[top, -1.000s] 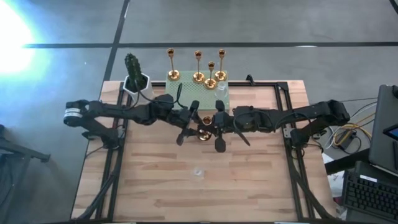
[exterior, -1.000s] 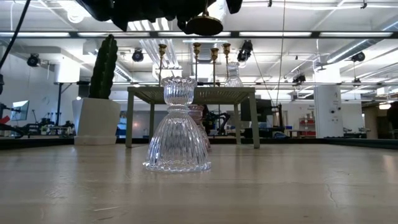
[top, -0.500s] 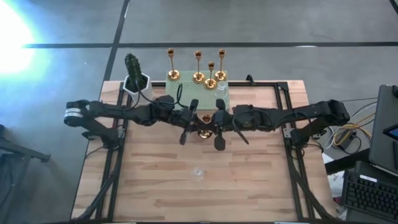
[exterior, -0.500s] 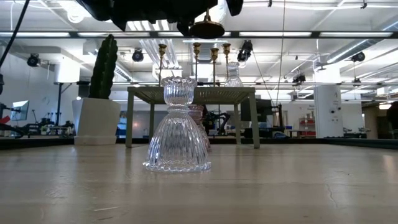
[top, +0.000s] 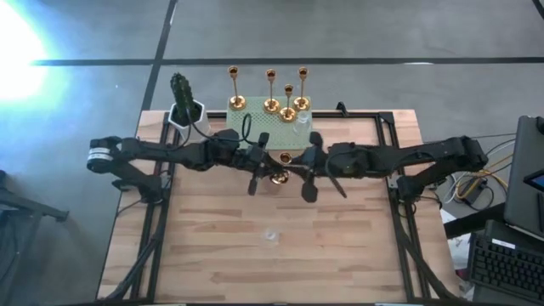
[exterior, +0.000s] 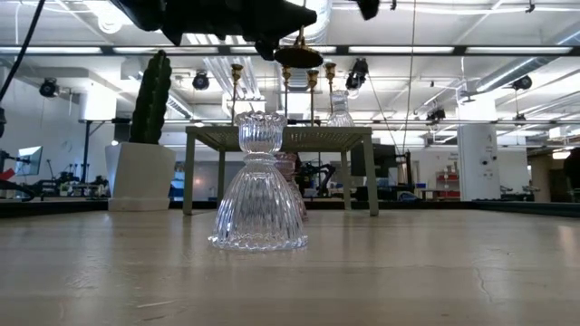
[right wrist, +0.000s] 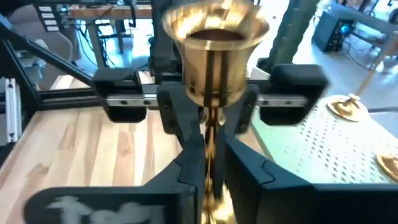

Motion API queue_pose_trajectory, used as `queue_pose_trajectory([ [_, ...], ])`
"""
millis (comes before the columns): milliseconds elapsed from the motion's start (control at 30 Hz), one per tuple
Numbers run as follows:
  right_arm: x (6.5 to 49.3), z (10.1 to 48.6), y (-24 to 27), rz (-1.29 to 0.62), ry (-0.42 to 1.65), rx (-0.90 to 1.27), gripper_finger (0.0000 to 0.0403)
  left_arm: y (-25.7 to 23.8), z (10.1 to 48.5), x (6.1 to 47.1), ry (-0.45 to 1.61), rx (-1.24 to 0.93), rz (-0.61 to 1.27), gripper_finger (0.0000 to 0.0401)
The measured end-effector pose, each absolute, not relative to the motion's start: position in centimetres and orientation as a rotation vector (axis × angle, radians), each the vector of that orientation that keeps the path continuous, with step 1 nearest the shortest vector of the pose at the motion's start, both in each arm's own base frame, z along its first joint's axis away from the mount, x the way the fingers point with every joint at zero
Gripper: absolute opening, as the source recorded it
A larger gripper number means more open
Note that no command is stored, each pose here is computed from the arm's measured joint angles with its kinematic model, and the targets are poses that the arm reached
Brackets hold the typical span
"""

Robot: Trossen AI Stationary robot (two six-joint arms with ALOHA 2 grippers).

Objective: Pick & Place candle stick holders
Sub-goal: Put the gold candle holder on the shelf

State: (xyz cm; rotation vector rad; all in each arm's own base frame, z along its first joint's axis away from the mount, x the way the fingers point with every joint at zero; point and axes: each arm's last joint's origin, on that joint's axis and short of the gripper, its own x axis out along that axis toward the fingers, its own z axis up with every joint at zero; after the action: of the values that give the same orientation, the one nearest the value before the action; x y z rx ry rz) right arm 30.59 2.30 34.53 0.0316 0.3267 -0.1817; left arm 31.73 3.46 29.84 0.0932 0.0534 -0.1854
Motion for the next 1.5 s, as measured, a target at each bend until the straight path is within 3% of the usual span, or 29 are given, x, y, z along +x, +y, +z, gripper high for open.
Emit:
queue_pose_trajectory([
  [167, 27.5, 35.8, 2.0, -0.236, 0.378, 0.068, 0.0110, 3.6, 30.1, 31.2, 0.073, 0.098, -0.086, 0.0020],
  [333, 24.0, 35.6, 1.9, -0.386, 0.484, 0.145, 0.0144, 3.0, 29.8, 30.8, 0.116, 0.133, 0.247, 0.0020],
  [533, 19.5, 33.5, 2.2, -0.665, 0.516, 0.189, 0.0141, 1.7, 29.4, 30.0, 0.026, 0.129, 0.647, 0.0020],
  [800, 14.9, 29.9, 1.9, -0.775, 0.394, 0.333, 0.0124, 3.4, 28.2, 28.7, -0.097, 0.006, 1.080, 0.0020],
  [1067, 12.5, 27.4, 1.2, -0.789, 0.348, 0.415, 0.0116, 6.5, 26.1, 30.0, -0.084, -0.032, 1.233, 0.0020],
  [1500, 11.9, 27.2, 1.1, -0.776, 0.358, 0.375, 0.0127, 9.6, 24.7, 33.0, -0.026, 0.014, 1.316, 0.0020],
])
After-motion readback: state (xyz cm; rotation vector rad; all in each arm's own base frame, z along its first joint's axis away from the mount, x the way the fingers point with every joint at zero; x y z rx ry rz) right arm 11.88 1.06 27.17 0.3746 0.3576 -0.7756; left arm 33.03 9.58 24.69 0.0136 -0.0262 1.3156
